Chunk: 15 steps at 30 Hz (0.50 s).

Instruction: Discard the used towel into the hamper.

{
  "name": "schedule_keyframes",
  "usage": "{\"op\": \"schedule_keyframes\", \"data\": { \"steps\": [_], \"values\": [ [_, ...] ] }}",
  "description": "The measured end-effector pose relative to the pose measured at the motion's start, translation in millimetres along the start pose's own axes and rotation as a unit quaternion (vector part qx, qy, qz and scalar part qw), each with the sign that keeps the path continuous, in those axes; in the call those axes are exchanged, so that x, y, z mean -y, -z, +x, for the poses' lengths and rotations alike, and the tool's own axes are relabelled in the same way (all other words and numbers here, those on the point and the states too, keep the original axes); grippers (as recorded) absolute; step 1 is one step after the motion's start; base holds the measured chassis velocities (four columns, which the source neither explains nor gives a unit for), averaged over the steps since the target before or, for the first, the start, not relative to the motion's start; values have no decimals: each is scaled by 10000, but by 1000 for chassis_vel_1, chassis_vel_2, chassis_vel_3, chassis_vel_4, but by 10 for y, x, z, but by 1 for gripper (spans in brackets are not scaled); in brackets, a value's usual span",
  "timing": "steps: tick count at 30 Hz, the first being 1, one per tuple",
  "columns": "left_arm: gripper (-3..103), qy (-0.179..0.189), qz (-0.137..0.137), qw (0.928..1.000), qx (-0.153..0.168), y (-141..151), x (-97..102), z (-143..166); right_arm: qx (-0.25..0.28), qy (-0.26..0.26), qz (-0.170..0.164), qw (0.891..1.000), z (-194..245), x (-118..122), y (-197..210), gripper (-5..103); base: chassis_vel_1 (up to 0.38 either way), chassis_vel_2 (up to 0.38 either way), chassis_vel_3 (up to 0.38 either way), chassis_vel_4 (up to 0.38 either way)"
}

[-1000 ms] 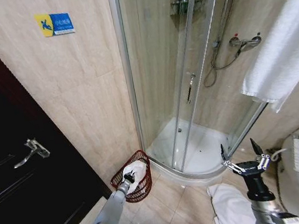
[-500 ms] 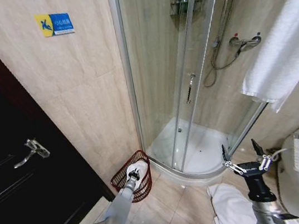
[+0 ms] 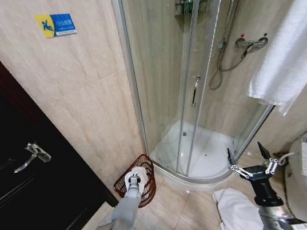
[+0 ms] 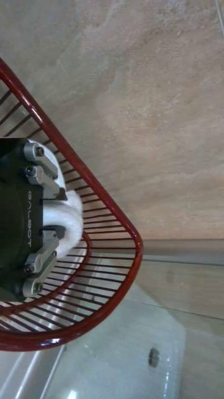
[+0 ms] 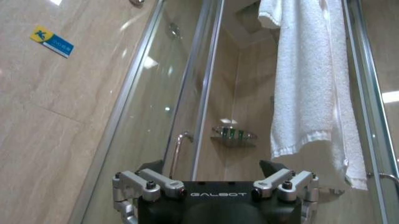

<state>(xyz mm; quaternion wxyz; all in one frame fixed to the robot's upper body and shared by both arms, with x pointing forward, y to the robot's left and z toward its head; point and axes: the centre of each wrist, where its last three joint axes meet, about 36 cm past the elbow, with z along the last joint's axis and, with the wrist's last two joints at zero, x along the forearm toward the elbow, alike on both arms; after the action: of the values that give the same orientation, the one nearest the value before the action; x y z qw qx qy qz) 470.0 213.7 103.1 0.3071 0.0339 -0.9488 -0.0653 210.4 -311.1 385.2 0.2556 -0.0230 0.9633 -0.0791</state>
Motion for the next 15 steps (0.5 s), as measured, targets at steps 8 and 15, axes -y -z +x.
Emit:
{"op": "schedule_keyframes", "data": {
  "steps": [8,15],
  "values": [
    [53,-72,1,9999,90,-70,-1,38,30,64,36,10000,-12,-16,11,100,0,0,0,0],
    [80,-128,-10,9996,255,-119,-38,58,26,116,89,9999,-12,-17,20,100,0,0,0,0]
  ]
}}
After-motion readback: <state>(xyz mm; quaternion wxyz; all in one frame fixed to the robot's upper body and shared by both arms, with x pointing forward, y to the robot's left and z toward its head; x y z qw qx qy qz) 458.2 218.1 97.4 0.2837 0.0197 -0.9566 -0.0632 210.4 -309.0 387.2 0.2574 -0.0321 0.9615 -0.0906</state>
